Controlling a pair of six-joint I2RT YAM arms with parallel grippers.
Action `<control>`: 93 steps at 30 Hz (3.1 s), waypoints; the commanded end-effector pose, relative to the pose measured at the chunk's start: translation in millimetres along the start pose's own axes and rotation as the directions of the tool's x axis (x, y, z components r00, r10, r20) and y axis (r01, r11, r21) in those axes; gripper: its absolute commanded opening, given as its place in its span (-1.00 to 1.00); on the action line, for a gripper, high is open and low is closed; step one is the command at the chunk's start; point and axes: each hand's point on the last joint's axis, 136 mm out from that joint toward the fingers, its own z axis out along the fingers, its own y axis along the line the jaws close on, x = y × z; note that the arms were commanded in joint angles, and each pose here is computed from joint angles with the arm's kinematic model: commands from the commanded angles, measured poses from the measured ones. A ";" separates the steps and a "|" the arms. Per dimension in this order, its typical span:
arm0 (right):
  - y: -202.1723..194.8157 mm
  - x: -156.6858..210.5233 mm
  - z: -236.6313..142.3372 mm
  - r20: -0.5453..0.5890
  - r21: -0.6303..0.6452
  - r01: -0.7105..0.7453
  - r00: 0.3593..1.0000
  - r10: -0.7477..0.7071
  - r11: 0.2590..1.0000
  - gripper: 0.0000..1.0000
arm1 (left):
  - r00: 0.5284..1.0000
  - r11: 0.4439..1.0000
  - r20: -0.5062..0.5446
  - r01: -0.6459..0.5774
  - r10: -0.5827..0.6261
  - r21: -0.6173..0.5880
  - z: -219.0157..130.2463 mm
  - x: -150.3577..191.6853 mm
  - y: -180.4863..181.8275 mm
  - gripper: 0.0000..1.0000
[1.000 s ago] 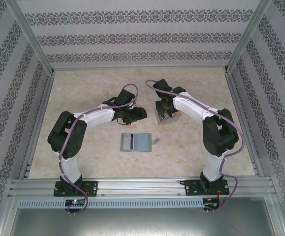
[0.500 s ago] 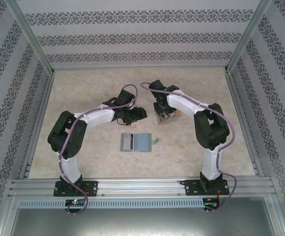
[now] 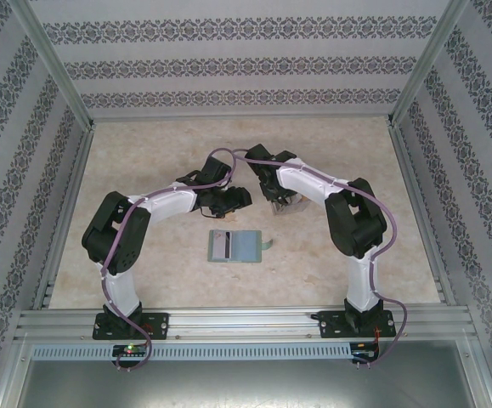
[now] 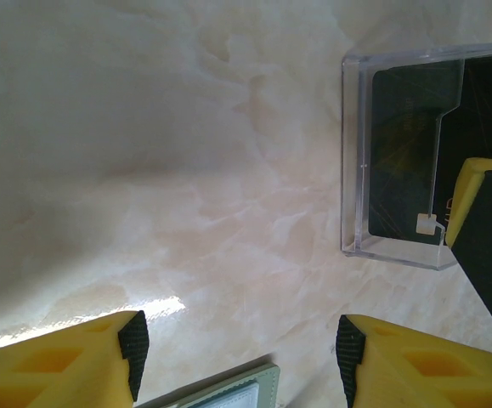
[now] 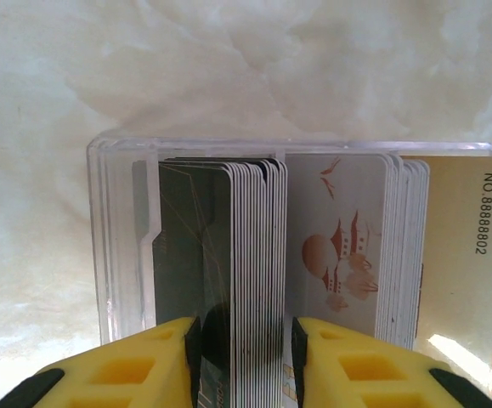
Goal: Put the credit cards into the card holder
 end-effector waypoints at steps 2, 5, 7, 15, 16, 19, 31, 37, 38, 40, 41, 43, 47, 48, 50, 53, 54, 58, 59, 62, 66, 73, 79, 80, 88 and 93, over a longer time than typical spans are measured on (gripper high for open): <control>-14.4 -7.5 -14.0 0.030 0.054 0.008 0.999 -0.010 0.998 -0.31 | 1.000 1.000 0.014 0.006 -0.007 0.026 -2.8 -5.0 -2.8 0.25; -15.1 -7.4 -15.0 0.032 0.052 0.002 0.999 -0.004 0.999 -0.33 | 1.000 1.000 0.014 0.008 -0.009 0.028 -2.9 -4.6 -2.6 0.24; -15.0 -6.8 -16.0 0.033 0.049 0.000 0.999 -0.001 0.999 -0.35 | 1.000 1.000 0.013 0.009 -0.009 0.026 -2.7 -4.2 -2.2 0.24; -19.3 -6.6 -18.9 0.045 0.056 -0.016 0.999 0.014 0.998 -0.40 | 1.000 1.000 0.014 0.012 -0.013 0.029 -3.6 -4.4 -2.1 0.24; -19.0 -6.8 -18.9 0.046 0.053 -0.018 0.999 0.015 0.998 -0.42 | 1.000 0.999 0.015 0.010 -0.011 0.030 -3.5 -4.6 -2.8 0.24; -18.7 -5.5 -18.0 0.042 0.050 -0.019 0.999 0.017 0.999 -0.45 | 1.000 0.999 0.013 0.010 -0.010 0.031 -3.8 -4.1 -2.9 0.24; -19.9 -5.1 -20.5 0.047 0.039 -0.026 0.999 0.025 0.999 -0.64 | 1.000 0.999 0.012 0.015 -0.015 0.029 -3.4 -3.5 -1.4 0.24; -20.4 -6.6 -24.8 0.057 0.027 -0.037 0.998 0.036 0.999 -0.80 | 1.000 1.000 0.008 0.013 -0.013 0.027 -3.2 -2.7 -1.3 0.24; -20.1 -6.6 -25.7 0.058 0.024 -0.039 0.998 0.038 0.999 -0.81 | 1.000 1.000 0.007 0.013 -0.013 0.026 -3.1 -2.4 -0.9 0.24; -19.8 -5.9 -26.2 0.057 0.018 -0.044 0.997 0.043 0.999 -0.82 | 1.000 1.000 0.006 0.014 -0.014 0.023 -2.9 -2.1 0.0 0.24; -19.4 -5.8 -27.2 0.057 0.014 -0.046 0.997 0.045 0.999 -0.83 | 1.000 1.000 0.006 0.012 -0.013 0.025 -2.8 -2.1 -0.6 0.24; -18.7 -5.7 -29.1 0.060 0.003 -0.052 0.997 0.052 0.999 -0.87 | 1.000 1.000 0.006 0.012 -0.012 0.023 -3.1 -2.2 -0.2 0.23; -19.6 -5.4 -35.6 0.069 -0.014 -0.069 0.995 0.070 0.997 -0.88 | 1.000 1.000 0.005 0.012 -0.013 0.025 -2.9 -2.5 -0.8 0.24; -19.1 -5.3 -38.2 0.072 -0.026 -0.077 0.994 0.079 0.997 -0.91 | 1.000 1.000 0.007 0.012 -0.012 0.027 -3.5 -3.0 -1.5 0.24; -18.1 -6.0 -45.3 0.083 -0.056 -0.096 0.991 0.100 0.994 -0.96 | 1.000 1.000 0.008 0.010 -0.010 0.030 -4.2 -3.1 -2.5 0.24; -19.1 -7.4 -59.0 0.110 -0.107 -0.140 0.982 0.152 0.984 -0.98 | 1.000 0.999 0.009 0.016 -0.016 0.045 -6.2 -5.1 -4.6 0.24; -19.4 -7.6 -63.9 0.119 -0.127 -0.156 0.978 0.171 0.980 -0.98 | 1.000 0.998 0.009 0.020 -0.020 0.057 -7.5 -6.2 -6.1 0.24; -20.2 -7.7 -81.6 0.143 -0.237 -0.230 0.953 0.268 0.944 -1.00 | 0.999 0.992 0.016 0.037 -0.039 0.124 -15.7 -13.0 -14.2 0.26; -19.7 -7.0 -85.7 0.140 -0.279 -0.256 0.943 0.303 0.926 -1.00 | 0.999 0.987 0.015 0.046 -0.049 0.155 -18.9 -15.7 -17.3 0.26; -14.4 -6.6 -103.3 0.124 -0.447 -0.326 0.899 0.419 0.833 -1.00 | 0.996 0.960 0.021 0.076 -0.085 0.270 -32.6 -25.5 -28.8 0.34; -2.5 -11.8 -133.7 0.061 -0.696 -0.367 0.826 0.561 0.617 -1.00 | 0.992 0.889 0.022 0.099 -0.121 0.448 -55.1 -43.4 -48.3 0.46; 14.8 -19.2 -166.3 -0.069 -0.877 -0.349 0.771 0.633 0.330 -1.00 | 0.994 0.759 -0.014 0.095 -0.112 0.644 -84.5 -61.4 -87.4 0.54; 24.9 -26.1 -175.9 -0.123 -0.921 -0.327 0.756 0.643 0.209 -1.00 | 0.996 0.721 -0.032 0.081 -0.081 0.689 -93.0 -61.9 -101.5 0.57; 26.9 -27.1 -176.9 -0.129 -0.925 -0.324 0.756 0.641 0.196 -1.00 | 0.996 0.710 -0.037 0.083 -0.079 0.699 -94.4 -61.7 -103.2 0.57; 39.4 -33.0 -172.0 -0.178 -0.938 -0.322 0.763 0.622 0.126 -1.00 | 0.997 0.672 -0.048 0.074 -0.057 0.737 -104.0 -59.0 -112.9 0.36; 43.4 -33.8 -160.7 -0.200 -0.930 -0.347 0.759 0.619 0.126 -1.00 | 0.998 0.650 -0.046 0.067 -0.050 0.757 -111.2 -58.9 -118.6 -0.08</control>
